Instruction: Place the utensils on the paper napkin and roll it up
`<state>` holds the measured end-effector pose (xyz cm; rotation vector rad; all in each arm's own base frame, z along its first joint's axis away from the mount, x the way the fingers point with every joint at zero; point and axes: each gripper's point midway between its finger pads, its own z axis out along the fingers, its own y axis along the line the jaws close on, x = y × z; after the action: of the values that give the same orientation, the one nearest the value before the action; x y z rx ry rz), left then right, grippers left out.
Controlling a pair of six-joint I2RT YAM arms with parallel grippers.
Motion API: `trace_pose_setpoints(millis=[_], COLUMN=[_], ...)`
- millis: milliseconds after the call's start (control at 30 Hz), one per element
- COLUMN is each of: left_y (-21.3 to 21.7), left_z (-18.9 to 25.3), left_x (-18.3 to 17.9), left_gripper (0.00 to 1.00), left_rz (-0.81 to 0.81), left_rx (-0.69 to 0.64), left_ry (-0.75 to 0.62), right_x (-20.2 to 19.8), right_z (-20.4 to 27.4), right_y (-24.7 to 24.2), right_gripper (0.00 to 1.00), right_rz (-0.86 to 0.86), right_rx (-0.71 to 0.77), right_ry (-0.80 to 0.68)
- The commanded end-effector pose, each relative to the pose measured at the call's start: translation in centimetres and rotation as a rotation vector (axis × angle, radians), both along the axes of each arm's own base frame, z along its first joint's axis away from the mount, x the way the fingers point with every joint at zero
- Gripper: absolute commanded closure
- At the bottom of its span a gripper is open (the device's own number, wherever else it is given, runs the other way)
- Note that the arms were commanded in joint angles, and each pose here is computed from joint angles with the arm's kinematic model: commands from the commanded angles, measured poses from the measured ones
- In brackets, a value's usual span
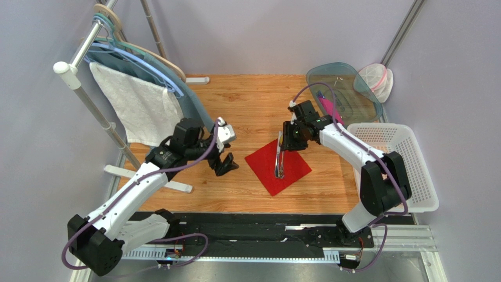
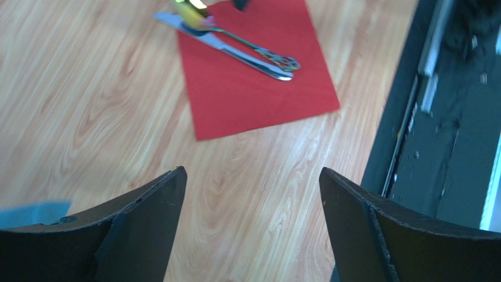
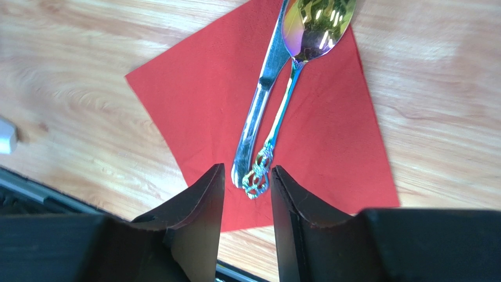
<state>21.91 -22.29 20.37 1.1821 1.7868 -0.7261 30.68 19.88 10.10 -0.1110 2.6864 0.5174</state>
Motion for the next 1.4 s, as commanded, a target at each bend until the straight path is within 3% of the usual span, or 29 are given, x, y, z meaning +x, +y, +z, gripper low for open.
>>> trace_pose_setpoints(millis=[0, 67, 167, 267, 433, 633, 900, 1067, 1367], left_y=[-2.2, -3.7, -5.8, -8.0, -11.7, -14.2, -16.0, -16.3, -14.4], left_z=[-1.9, -2.5, -4.4, -6.0, -8.2, -10.9, -13.9, -15.1, -18.3], left_x=[-2.5, -3.8, -5.1, -5.5, -5.5, -5.8, -6.5, -5.6, -7.4], left_gripper=[0.11, 0.11, 0.12, 0.16, 0.23, 0.39, 0.42, 0.45, 0.48], left_rz=[-0.261, -0.366, -0.477, -0.548, -0.625, -0.740, -0.821, -0.778, -0.875], left_rx=[0.101, 0.108, 0.138, 0.166, 0.182, 0.204, 0.209, 0.236, 0.293], left_ry=[-0.207, -0.261, -0.296, -0.289, -0.286, -0.330, -0.400, -0.456, -0.516], right_x=[-1.4, -2.0, -3.2, -4.6, -5.9, -5.4, -4.9, -5.6, -4.4], right_z=[2.5, 3.0, 2.7, 1.8, 0.6, 0.8, 0.6, 0.5, 0.8], right_y=[-0.9, -1.0, -1.1, -1.1, -0.7, -1.4, -2.1, -2.0, -2.1], right_gripper=[0.56, 0.44, 0.34, 0.30, 0.33, 0.36, 0.36, 0.36, 0.36], right_rz=[0.160, 0.206, 0.303, 0.391, 0.423, 0.373, 0.379, 0.387, 0.372], right_rx=[0.085, 0.114, 0.126, 0.153, 0.210, 0.309, 0.290, 0.335, 0.334], right_ry=[-0.023, -0.032, -0.023, 0.027, 0.153, 0.223, 0.242, 0.275, 0.273])
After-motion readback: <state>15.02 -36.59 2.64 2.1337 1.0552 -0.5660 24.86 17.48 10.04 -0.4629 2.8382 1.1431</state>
